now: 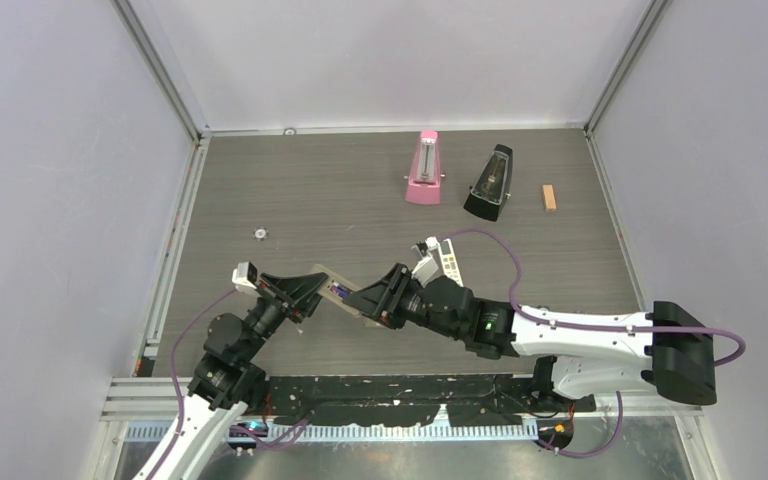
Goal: Load the batteries into the remote control
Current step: Load the battery into the remote control.
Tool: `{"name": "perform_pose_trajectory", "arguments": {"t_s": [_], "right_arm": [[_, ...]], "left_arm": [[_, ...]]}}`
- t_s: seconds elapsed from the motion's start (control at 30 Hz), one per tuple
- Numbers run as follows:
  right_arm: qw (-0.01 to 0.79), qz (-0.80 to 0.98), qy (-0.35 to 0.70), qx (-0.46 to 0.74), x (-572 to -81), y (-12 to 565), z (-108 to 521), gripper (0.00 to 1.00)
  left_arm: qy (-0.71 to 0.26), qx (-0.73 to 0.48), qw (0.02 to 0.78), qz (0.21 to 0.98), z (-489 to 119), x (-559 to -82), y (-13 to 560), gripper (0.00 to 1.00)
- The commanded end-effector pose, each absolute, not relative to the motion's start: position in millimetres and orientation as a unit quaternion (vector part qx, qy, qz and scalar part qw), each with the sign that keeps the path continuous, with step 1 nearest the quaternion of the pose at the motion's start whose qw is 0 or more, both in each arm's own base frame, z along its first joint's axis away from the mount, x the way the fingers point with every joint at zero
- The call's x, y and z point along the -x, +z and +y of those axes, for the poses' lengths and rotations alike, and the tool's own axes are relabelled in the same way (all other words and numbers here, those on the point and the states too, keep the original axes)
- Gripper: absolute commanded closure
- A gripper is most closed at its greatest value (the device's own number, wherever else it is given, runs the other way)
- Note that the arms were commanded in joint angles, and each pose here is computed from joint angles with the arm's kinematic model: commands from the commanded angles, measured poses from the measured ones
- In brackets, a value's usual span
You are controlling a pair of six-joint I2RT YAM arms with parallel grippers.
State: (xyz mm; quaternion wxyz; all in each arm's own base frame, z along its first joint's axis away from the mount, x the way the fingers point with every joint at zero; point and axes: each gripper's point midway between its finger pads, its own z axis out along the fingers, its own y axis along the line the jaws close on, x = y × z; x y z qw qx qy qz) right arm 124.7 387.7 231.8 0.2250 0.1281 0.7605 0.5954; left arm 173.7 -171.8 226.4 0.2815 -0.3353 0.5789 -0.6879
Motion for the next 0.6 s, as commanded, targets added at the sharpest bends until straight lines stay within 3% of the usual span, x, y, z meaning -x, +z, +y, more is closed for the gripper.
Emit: {"name": "perform_pose_trajectory", "arguments": {"t_s": [0.0, 0.13, 0.27, 0.37, 0.47, 0.57], "right_arm": [[0.246, 0.797, 0.538, -0.119, -132, 214, 384, 0.81], [0.255, 0.797, 0.534, -0.118, -134, 216, 380, 0.76], [0.269, 0.779, 0.555, -0.117, -134, 230, 373, 0.54], [0.288, 0.759, 0.576, -0.103, -132, 248, 366, 0.3], [0.303, 0.747, 0.586, -0.084, -129, 262, 359, 0.19], [0.314, 0.745, 0.584, -0.068, -127, 265, 353, 0.16]], "left_arm": [[-0.756, 0.25, 0.313, 0.518, -164, -139, 286, 1.0], [-0.751, 0.249, 0.321, 0.52, -163, -139, 286, 1.0], [-0.735, 0.246, 0.341, 0.531, -162, -141, 281, 1.0], [-0.715, 0.243, 0.363, 0.545, -159, -142, 277, 1.0], [-0.694, 0.233, 0.387, 0.561, -157, -142, 272, 1.0], [-0.688, 0.212, 0.405, 0.564, -157, -140, 274, 1.0]]}}
